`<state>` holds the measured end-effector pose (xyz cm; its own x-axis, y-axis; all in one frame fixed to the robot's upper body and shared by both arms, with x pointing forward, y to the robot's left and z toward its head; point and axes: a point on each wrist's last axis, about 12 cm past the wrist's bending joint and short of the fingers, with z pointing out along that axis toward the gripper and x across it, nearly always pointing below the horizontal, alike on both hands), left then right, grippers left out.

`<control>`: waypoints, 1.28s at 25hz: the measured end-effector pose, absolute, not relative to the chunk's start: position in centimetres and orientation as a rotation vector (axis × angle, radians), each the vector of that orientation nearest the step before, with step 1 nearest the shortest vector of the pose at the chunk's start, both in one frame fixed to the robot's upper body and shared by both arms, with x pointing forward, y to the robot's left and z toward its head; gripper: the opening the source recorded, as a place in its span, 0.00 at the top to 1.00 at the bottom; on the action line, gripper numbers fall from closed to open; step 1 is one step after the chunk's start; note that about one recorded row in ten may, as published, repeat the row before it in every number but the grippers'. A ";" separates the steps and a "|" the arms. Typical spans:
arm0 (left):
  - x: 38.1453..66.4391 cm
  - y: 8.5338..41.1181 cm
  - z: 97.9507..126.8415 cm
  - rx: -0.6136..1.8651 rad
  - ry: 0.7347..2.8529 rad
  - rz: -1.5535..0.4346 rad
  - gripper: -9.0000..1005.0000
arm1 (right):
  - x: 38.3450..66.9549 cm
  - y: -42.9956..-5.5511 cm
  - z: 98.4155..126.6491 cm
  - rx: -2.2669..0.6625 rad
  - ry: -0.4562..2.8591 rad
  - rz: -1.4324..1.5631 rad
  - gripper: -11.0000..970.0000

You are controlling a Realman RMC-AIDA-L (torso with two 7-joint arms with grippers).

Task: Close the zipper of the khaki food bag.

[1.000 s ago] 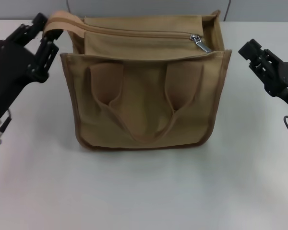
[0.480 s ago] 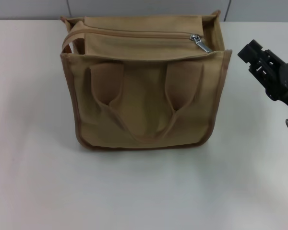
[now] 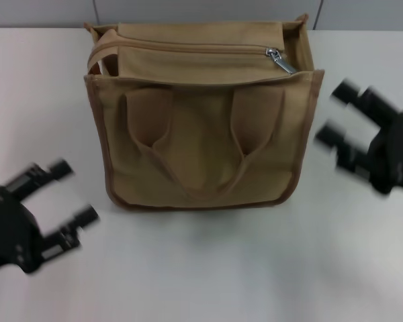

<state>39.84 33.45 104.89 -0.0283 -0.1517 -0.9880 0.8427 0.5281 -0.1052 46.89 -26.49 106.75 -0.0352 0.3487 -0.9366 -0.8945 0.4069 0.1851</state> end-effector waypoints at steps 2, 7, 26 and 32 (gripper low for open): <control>40.1 32.7 104.7 0.734 1.391 -0.954 0.22 | 46.5 -26.4 106.8 -0.714 1.232 1.132 0.17; 40.7 31.3 104.1 0.856 1.432 -1.008 0.22 | 46.2 -25.6 106.0 -0.897 1.301 1.178 0.17; 42.0 29.9 103.5 0.932 1.462 -1.015 0.22 | 46.4 -24.0 103.9 -1.112 1.398 1.112 0.17; 42.1 29.8 103.5 0.936 1.462 -1.015 0.22 | 46.5 -24.0 103.8 -1.110 1.403 1.107 0.17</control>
<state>42.11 29.81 103.55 -0.1171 0.0256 -0.9928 0.9393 0.3275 -0.1023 46.47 -23.99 103.82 -0.0882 -0.0774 -0.9931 -0.9840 0.1620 0.0747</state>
